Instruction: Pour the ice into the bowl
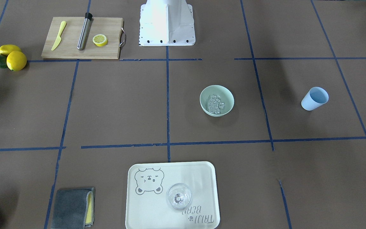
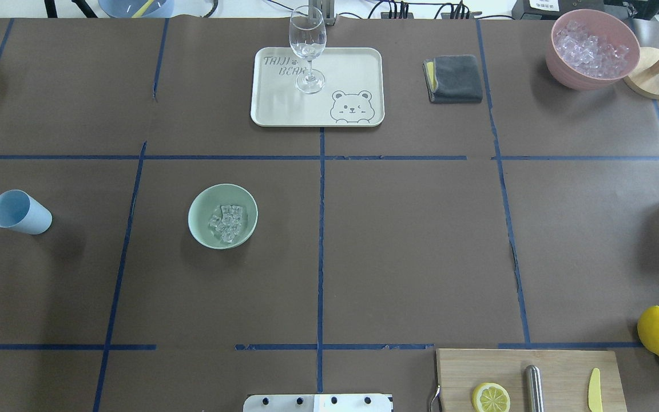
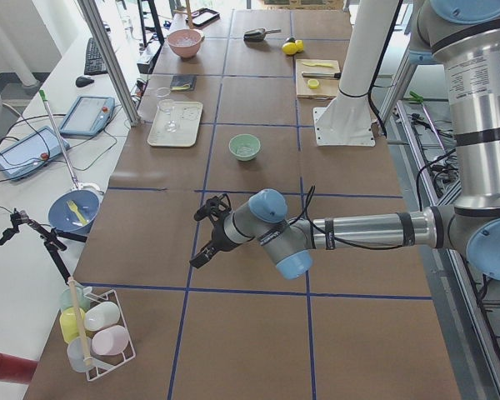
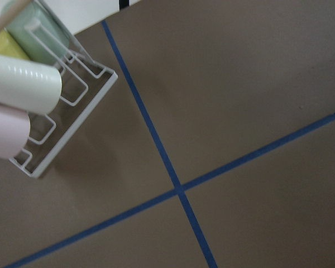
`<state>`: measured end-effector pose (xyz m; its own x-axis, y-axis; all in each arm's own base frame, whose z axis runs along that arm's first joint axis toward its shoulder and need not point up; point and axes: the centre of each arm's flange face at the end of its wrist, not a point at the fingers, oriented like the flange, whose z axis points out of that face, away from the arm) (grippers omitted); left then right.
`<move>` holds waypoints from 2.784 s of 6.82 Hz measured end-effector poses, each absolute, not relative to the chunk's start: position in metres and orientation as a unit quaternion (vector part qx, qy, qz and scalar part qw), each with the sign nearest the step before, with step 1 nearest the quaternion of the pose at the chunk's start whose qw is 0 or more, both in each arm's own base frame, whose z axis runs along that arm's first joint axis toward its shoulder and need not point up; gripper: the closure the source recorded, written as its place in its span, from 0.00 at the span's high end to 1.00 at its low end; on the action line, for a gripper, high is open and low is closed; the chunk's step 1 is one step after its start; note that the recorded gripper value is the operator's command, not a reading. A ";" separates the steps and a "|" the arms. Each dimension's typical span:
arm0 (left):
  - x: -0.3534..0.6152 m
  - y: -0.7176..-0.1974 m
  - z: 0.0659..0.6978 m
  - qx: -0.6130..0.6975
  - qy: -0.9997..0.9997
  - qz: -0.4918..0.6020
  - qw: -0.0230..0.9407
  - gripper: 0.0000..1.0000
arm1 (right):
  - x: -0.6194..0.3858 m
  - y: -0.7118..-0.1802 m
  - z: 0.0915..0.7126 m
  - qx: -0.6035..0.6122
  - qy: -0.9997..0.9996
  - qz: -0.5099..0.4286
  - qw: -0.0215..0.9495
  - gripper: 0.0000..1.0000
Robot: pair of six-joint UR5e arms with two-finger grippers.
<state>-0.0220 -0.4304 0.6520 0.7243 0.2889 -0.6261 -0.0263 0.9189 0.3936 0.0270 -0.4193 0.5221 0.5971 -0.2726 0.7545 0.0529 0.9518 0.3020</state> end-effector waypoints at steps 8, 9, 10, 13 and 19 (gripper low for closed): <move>-0.098 -0.422 0.642 0.076 0.361 0.060 0.927 1.00 | -0.358 -0.456 0.229 0.085 -0.508 -0.005 0.857 1.00; -0.100 -0.425 0.642 0.087 0.360 0.061 0.927 1.00 | -0.404 -0.449 0.194 0.084 -0.494 0.000 0.866 1.00; -0.100 -0.427 0.640 0.093 0.359 0.062 0.926 1.00 | -0.449 -0.441 0.168 0.082 -0.481 0.007 0.873 0.99; -0.100 -0.430 0.636 0.099 0.359 0.063 0.926 1.00 | -0.592 -0.439 0.098 0.081 -0.455 0.042 0.886 0.95; -0.101 -0.431 0.634 0.102 0.358 0.065 0.926 1.00 | -0.700 -0.432 0.112 0.072 -0.442 0.035 0.893 0.00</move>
